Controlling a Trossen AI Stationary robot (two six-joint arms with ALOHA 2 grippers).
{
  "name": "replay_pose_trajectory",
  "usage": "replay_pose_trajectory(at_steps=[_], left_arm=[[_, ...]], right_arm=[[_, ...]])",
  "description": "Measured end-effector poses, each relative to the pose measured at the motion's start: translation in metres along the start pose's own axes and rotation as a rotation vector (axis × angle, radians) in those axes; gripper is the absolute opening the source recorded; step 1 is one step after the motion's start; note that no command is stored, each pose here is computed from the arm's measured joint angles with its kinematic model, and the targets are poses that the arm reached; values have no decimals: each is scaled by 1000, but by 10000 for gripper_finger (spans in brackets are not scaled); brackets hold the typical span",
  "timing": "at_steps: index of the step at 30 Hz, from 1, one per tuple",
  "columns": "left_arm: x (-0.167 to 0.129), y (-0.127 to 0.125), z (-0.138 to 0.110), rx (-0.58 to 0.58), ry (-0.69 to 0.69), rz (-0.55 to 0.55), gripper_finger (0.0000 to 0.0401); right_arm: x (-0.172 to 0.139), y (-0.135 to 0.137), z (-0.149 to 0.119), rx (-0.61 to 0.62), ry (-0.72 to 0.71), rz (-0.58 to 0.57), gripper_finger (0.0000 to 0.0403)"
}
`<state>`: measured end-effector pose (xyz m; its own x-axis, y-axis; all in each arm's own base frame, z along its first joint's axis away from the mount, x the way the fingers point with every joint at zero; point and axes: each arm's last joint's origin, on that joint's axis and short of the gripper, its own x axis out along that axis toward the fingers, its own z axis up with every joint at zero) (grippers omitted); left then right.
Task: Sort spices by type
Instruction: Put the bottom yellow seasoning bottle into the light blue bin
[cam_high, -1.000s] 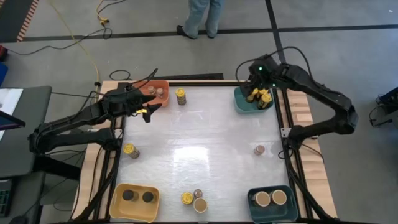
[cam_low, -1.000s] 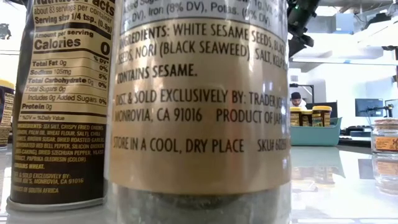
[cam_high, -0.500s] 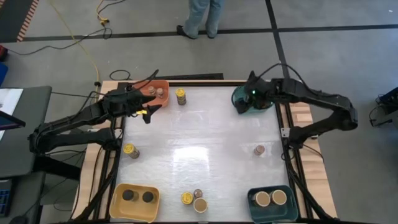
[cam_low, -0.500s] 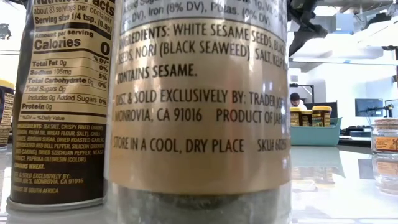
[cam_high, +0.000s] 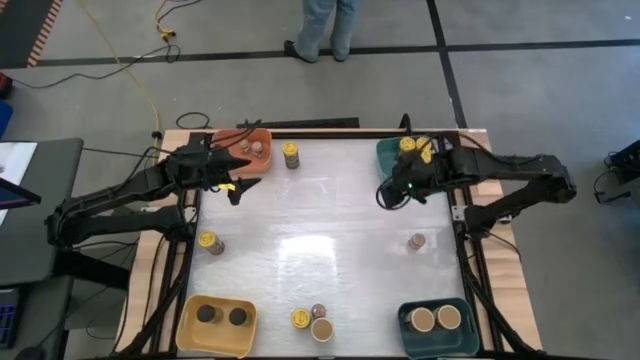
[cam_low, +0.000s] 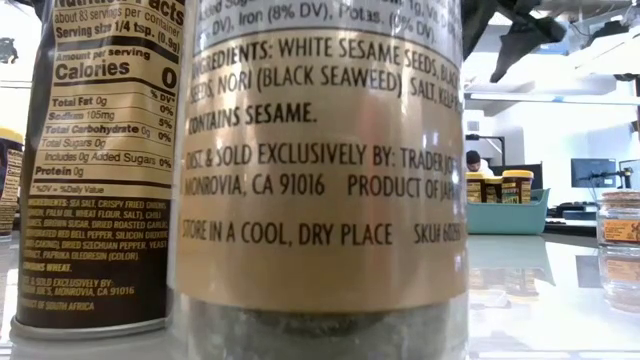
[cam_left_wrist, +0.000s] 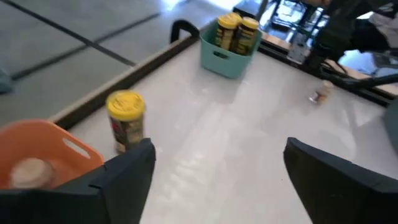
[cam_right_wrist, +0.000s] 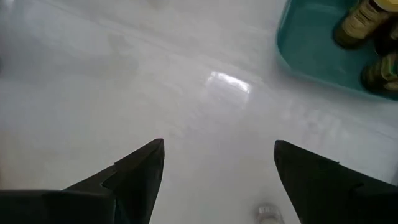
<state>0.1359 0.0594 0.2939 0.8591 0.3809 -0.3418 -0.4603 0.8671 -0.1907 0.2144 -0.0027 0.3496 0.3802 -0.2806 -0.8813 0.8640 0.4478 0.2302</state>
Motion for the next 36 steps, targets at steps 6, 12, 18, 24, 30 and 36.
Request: replay_pose_trajectory(at_steps=[6,12,18,24,30,36], left_arm=[[0,0,-1,-74,8,-2,361],[3,-3,-2,-150,38,-37,361],[15,-36,0,-91,135,-112,361],[26,-86,6,-31,205,-140,361],[34,-147,7,17,371,-135,361],[45,-217,8,121,473,-128,361]], right_arm=[[-8,3,-24,17,25,-35,329],[-16,5,-44,-3,12,-50,329],[-22,6,-60,-38,9,-42,329],[-25,9,-72,-91,-3,-31,329],[-28,12,-83,-144,8,-22,329],[-30,16,-99,-223,23,-16,329]])
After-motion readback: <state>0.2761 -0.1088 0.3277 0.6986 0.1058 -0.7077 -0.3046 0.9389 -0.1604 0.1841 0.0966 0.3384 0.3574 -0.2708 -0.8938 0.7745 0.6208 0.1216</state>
